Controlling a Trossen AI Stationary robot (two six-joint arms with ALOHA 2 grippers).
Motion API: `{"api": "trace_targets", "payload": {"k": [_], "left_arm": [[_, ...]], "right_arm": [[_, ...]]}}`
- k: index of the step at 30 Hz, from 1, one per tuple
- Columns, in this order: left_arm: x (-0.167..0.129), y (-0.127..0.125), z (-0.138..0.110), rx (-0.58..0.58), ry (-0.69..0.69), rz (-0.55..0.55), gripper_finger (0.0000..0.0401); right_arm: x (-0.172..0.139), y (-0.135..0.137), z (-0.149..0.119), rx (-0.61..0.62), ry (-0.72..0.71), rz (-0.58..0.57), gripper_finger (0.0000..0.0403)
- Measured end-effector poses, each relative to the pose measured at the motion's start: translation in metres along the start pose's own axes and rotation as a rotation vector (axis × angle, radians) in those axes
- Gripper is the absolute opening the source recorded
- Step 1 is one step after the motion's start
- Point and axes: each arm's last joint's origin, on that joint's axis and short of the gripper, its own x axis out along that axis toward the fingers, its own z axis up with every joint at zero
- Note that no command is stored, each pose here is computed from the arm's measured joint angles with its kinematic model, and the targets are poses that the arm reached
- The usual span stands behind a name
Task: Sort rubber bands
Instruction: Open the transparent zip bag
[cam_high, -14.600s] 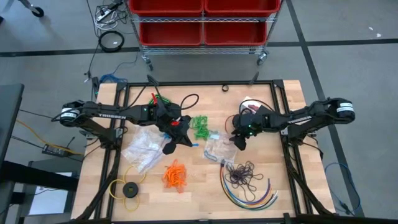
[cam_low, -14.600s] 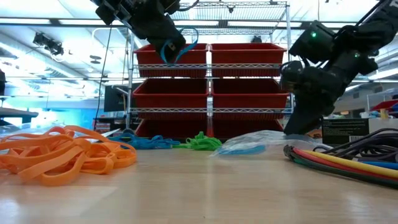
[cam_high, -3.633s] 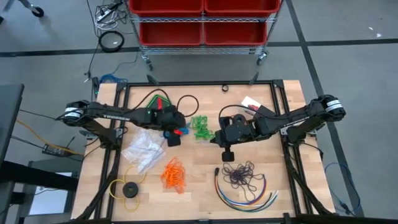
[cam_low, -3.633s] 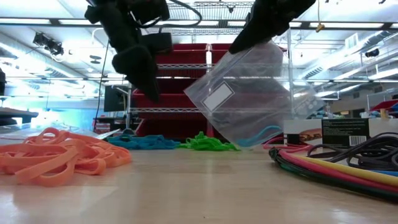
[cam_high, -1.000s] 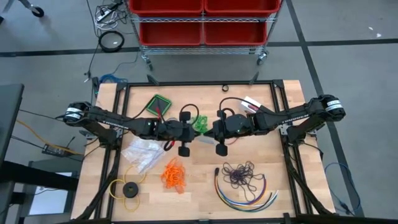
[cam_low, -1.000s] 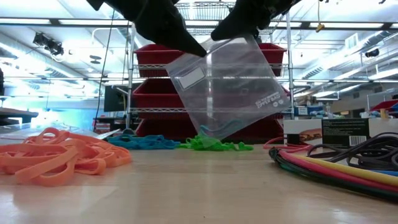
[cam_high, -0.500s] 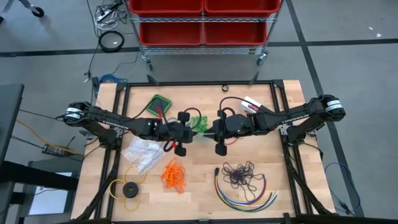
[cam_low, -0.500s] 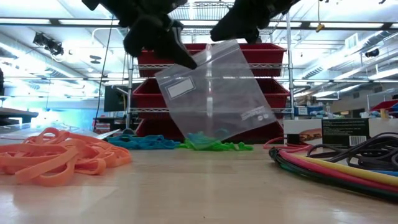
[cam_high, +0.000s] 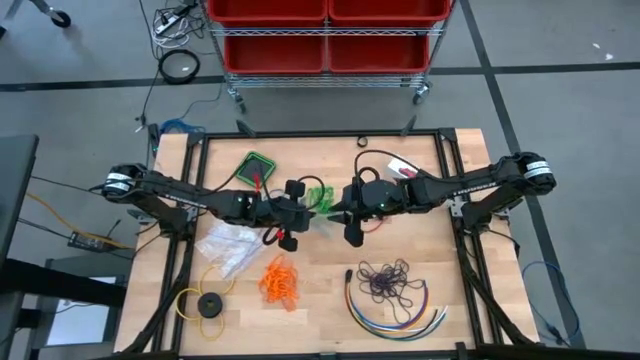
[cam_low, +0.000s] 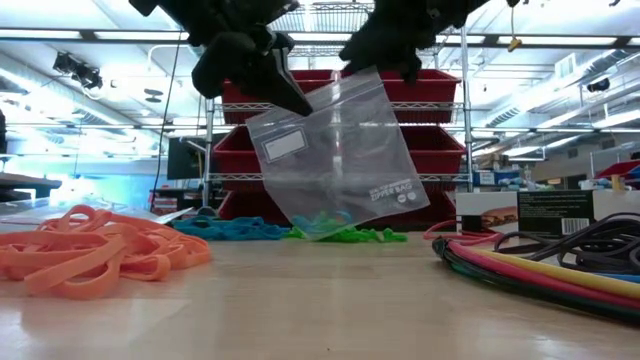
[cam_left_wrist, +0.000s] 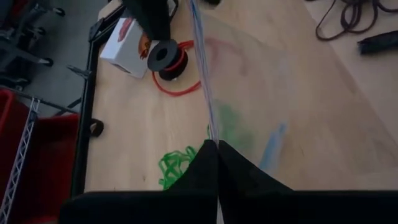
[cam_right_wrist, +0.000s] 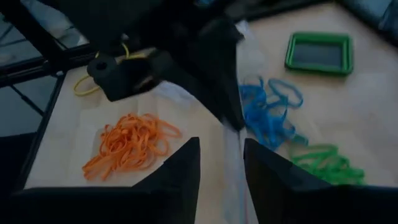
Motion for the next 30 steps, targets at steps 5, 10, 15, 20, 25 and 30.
{"api": "trace_targets", "payload": {"k": [5, 10, 15, 20, 25, 30], "left_arm": [[-0.002, -0.002, 0.004, 0.021, -0.005, 0.008, 0.0], [-0.006, 0.003, 0.012, 0.016, -0.017, 0.035, 0.0], [-0.008, 0.006, 0.016, 0.016, -0.02, 0.035, 0.0], [-0.008, 0.005, 0.015, 0.021, -0.009, 0.03, 0.0], [-0.008, 0.005, 0.014, 0.024, -0.002, 0.027, 0.0], [-0.008, 0.003, 0.011, 0.037, 0.026, 0.002, 0.0]], "right_arm": [[0.003, -0.008, -0.004, 0.032, 0.066, 0.001, 0.0109], [0.011, -0.011, -0.011, 0.044, 0.13, 0.02, 0.0109], [0.022, -0.011, -0.02, 0.048, 0.181, 0.022, 0.0107], [0.025, -0.011, -0.021, 0.048, 0.178, 0.022, 0.0106], [0.023, -0.011, -0.015, 0.053, 0.133, 0.035, 0.01], [0.02, -0.012, -0.007, 0.069, 0.08, 0.068, 0.0096]]}}
